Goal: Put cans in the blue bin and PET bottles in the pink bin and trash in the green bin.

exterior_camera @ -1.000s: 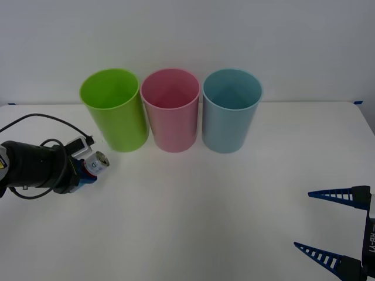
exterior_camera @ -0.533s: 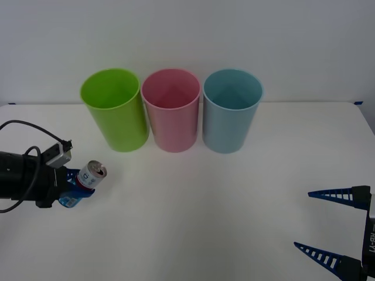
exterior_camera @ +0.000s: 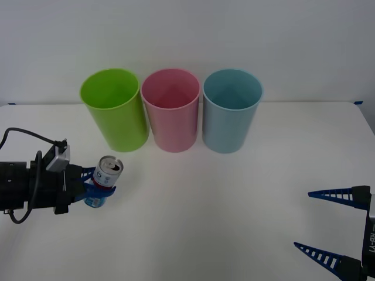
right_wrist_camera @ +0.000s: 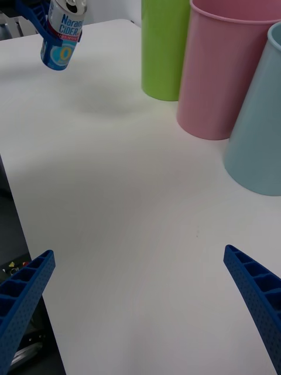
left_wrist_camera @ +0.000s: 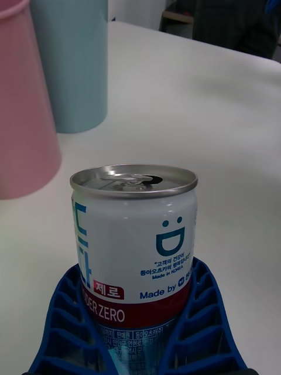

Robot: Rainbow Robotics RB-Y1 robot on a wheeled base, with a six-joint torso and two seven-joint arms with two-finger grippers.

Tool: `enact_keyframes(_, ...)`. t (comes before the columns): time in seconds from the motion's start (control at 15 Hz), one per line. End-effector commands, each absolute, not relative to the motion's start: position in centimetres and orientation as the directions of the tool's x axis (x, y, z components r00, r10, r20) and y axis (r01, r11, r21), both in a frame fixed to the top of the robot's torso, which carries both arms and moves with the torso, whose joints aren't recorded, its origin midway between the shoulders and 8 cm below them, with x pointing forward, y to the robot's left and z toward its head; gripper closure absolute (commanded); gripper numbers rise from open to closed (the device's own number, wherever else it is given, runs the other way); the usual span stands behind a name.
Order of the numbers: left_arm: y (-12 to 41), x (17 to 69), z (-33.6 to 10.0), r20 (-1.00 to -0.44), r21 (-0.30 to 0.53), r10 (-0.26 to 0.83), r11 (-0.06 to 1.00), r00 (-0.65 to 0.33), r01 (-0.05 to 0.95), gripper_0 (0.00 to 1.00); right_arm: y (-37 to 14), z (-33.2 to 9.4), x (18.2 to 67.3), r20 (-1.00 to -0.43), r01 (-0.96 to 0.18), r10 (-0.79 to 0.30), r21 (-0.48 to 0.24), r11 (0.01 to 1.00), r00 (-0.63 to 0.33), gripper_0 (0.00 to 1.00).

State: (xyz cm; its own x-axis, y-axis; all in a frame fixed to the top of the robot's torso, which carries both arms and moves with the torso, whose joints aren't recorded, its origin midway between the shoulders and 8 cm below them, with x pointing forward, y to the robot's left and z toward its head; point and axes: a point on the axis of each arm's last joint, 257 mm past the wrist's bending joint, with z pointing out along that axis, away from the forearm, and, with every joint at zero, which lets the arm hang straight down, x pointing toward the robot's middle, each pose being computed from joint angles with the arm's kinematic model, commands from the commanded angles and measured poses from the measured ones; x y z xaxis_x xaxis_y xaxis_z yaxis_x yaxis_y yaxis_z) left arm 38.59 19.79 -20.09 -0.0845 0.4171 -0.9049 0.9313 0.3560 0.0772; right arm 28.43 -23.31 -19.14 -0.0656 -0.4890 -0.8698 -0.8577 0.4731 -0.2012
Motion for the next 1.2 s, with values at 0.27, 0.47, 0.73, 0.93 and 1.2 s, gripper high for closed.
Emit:
enact_keyframes(0.27,15.5,38.6,-11.9,-0.977,0.020,0.205,0.364,-0.059,0.931,1.00,-23.3,-19.1,28.4,-0.870,-0.858,-0.489,-0.201,0.473,-0.066,0.00)
enact_keyframes(0.47,14.8,39.2,-8.9,-0.994,-0.001,0.101,0.397,-0.045,0.918,1.00,-23.3,-19.1,28.4,-0.870,-0.858,-0.489,-0.201,0.473,-0.066,0.00)
enact_keyframes(0.73,13.6,40.3,-4.0,-1.000,-0.009,-0.024,0.456,0.002,0.890,1.00,-23.3,-19.1,28.4,-0.870,-0.858,-0.489,-0.201,0.473,-0.066,0.00)
enact_keyframes(0.93,11.5,42.0,-1.0,-0.996,-0.034,-0.087,0.496,0.011,0.868,1.00,-23.3,-19.1,28.4,-0.870,-0.858,-0.489,-0.201,0.473,-0.066,0.00)
enact_keyframes(1.2,7.2,46.2,2.3,-0.988,-0.038,-0.149,0.527,0.049,0.849,1.00,-23.3,-19.1,28.4,-0.870,-0.858,-0.489,-0.201,0.473,-0.066,0.00)
